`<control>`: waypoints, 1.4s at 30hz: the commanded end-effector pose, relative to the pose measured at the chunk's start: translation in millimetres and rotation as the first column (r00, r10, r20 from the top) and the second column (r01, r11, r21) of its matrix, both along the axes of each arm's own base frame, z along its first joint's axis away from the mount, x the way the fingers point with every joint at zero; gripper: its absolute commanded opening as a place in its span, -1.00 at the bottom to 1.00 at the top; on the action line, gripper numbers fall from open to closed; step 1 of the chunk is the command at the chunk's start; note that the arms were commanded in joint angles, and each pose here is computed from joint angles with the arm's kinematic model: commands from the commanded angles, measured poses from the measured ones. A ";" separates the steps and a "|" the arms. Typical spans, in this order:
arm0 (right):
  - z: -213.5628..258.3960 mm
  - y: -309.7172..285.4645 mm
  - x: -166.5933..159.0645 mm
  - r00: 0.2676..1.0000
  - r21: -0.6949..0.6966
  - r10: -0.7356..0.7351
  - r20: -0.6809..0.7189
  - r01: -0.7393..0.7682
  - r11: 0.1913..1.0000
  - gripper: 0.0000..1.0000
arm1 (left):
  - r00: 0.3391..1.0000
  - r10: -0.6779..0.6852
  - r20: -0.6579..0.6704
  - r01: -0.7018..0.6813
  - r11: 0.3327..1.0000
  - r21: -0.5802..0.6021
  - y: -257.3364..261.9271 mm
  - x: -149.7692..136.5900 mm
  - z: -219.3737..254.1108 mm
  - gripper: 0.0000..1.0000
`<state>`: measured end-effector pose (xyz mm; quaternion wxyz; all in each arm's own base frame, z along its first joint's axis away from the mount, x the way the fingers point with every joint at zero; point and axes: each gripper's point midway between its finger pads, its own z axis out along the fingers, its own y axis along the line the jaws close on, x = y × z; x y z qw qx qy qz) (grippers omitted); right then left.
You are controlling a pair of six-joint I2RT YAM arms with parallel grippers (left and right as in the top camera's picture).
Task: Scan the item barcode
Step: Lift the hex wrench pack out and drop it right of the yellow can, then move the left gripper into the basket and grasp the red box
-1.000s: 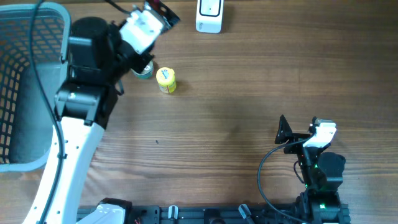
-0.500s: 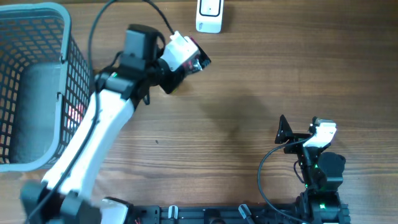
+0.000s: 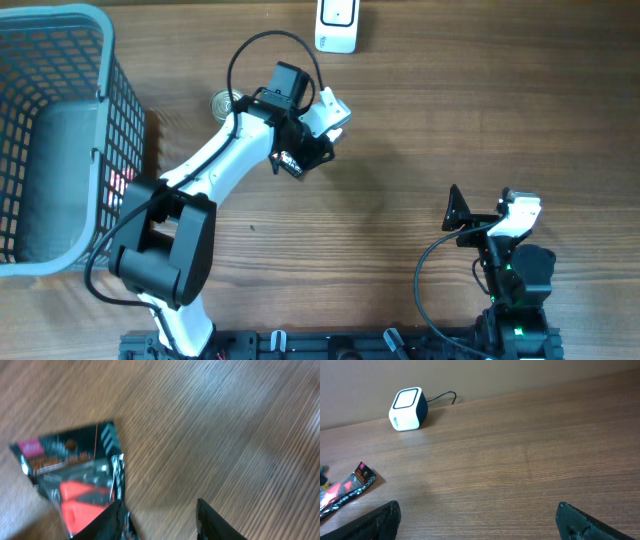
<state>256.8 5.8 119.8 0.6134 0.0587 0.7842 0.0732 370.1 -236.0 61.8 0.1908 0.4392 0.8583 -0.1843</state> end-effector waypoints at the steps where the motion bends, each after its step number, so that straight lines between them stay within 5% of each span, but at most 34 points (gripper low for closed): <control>1: 0.5 -2.9 0.4 1.000 0.002 -0.015 0.003 0.015 1.000 1.00 | 1.000 -0.006 0.027 0.007 0.999 -0.038 -8.1 5.9 7.9 -0.11; 6: 0.5 -2.9 0.4 1.000 0.002 -0.015 0.003 0.015 1.000 1.00 | 0.996 0.002 0.089 0.004 0.998 -0.065 -10.7 12.9 31.7 0.13; 8: 0.4 -2.9 0.4 1.000 0.002 -0.015 0.003 0.015 1.000 1.00 | 0.984 0.052 0.169 -0.030 0.991 -0.132 -13.5 18.9 84.1 0.84; 9: 0.4 -2.9 0.4 1.000 0.002 -0.015 0.003 0.015 1.000 1.00 | 0.979 0.066 0.194 -0.036 0.987 -0.154 -14.1 20.2 100.4 1.00; 12: 0.4 -2.9 0.4 1.000 0.002 -0.015 0.003 0.015 1.000 1.00 | 0.927 0.093 0.365 -0.002 0.970 -0.242 -13.2 18.2 188.8 1.00; 16: 0.4 -2.8 0.4 1.000 0.002 -0.015 0.003 0.015 1.000 1.00 | 0.806 0.163 0.570 0.038 0.945 -0.324 2.7 -1.7 299.1 1.00; 20: 0.4 -2.8 0.4 1.000 0.003 -0.015 0.003 0.015 1.000 1.00 | 0.502 0.439 0.745 -0.165 0.894 -0.416 78.3 -9.3 405.5 1.00; 23: 0.5 -2.8 0.4 1.000 0.003 -0.015 0.003 0.015 1.000 1.00 | 0.250 0.646 0.721 -0.375 0.751 -0.543 153.9 -14.8 447.9 1.00; 27: 0.5 -2.7 0.4 1.000 0.005 -0.015 0.003 0.015 1.000 1.00 | -0.085 0.817 0.570 -0.590 0.420 -0.690 259.1 -26.4 459.1 1.00; 31: 0.4 -2.7 0.4 1.000 0.005 -0.014 0.003 0.014 1.000 1.00 | -0.292 0.866 0.405 -0.693 0.101 -0.714 342.1 -36.8 426.4 1.00; 32: 0.3 -2.7 0.3 1.000 0.005 -0.014 0.002 0.014 1.000 1.00 | -0.353 0.873 0.336 -0.702 -0.009 -0.712 364.0 -40.0 411.8 1.00; 33: 0.3 -2.1 0.3 1.000 0.006 -0.011 0.002 0.011 1.000 1.00 | -0.498 0.847 0.184 -0.699 -0.267 -0.663 413.4 -48.5 369.6 0.99; 37: 0.2 -2.1 0.3 1.000 0.006 -0.011 0.002 0.011 1.000 1.00 | -0.526 0.834 0.169 -0.775 -0.388 -0.498 450.9 -44.2 307.2 1.00; 42: -1.3 -2.1 -0.1 1.000 0.007 -0.011 -0.005 0.011 1.000 1.00 | -0.453 0.881 0.137 -0.866 -0.399 -0.302 454.3 -19.3 237.0 1.00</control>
